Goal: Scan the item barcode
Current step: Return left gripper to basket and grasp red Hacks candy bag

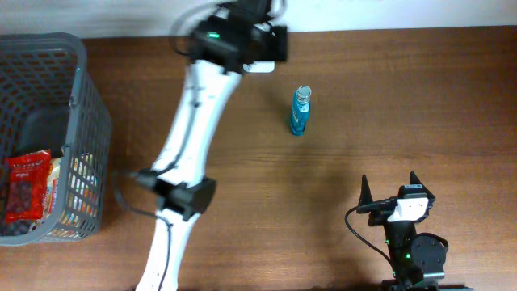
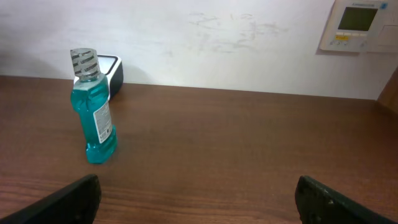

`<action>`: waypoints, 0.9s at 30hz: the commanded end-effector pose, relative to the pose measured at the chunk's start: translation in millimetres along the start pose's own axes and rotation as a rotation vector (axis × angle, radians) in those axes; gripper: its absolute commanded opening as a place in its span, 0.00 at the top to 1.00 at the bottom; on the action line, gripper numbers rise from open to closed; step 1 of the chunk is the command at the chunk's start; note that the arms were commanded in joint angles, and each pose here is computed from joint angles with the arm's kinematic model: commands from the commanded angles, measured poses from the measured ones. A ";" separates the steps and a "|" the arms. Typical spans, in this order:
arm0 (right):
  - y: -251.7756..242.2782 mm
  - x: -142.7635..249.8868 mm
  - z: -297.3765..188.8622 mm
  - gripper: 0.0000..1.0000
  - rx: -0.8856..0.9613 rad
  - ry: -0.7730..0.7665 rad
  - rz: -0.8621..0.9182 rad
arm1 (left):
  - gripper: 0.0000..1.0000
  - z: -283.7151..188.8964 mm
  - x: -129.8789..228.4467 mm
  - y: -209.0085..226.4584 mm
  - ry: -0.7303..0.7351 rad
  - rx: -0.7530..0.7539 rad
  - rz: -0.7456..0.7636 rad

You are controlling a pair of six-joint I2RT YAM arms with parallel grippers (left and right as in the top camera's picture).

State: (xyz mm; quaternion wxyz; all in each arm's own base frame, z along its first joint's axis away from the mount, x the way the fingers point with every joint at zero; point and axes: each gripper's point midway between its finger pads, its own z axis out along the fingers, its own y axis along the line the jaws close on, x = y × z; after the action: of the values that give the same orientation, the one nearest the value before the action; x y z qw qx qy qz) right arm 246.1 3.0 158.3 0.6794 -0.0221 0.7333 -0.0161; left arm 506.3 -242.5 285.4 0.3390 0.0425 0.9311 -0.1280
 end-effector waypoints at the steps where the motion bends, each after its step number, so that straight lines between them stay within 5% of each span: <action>1: -2.8 3.4 0.2 0.02 0.015 0.006 0.008 | 0.09 -117.2 -45.0 52.3 -0.192 -0.037 -0.075; 7: -2.9 3.5 0.2 0.02 0.015 0.006 0.008 | 0.01 -239.6 -21.6 216.9 -0.263 -0.406 -0.372; 12: -2.8 3.5 0.2 0.02 0.015 0.006 0.008 | 0.01 -279.7 -1.7 318.0 -0.285 -0.596 -0.541; 19: -2.8 3.4 0.2 0.02 0.015 0.006 0.008 | 0.01 -246.1 83.4 412.1 0.049 -0.653 -0.737; 27: -2.8 3.5 0.2 0.02 0.015 0.006 0.008 | 0.01 -194.1 187.7 460.8 0.402 -0.736 -0.874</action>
State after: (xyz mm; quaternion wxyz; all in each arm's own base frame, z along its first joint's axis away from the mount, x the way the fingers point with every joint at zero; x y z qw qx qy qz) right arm 246.1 3.0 158.4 0.6795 -0.0220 0.7332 -0.0160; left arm 335.1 240.2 240.1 0.1088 -0.4357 0.8913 0.0631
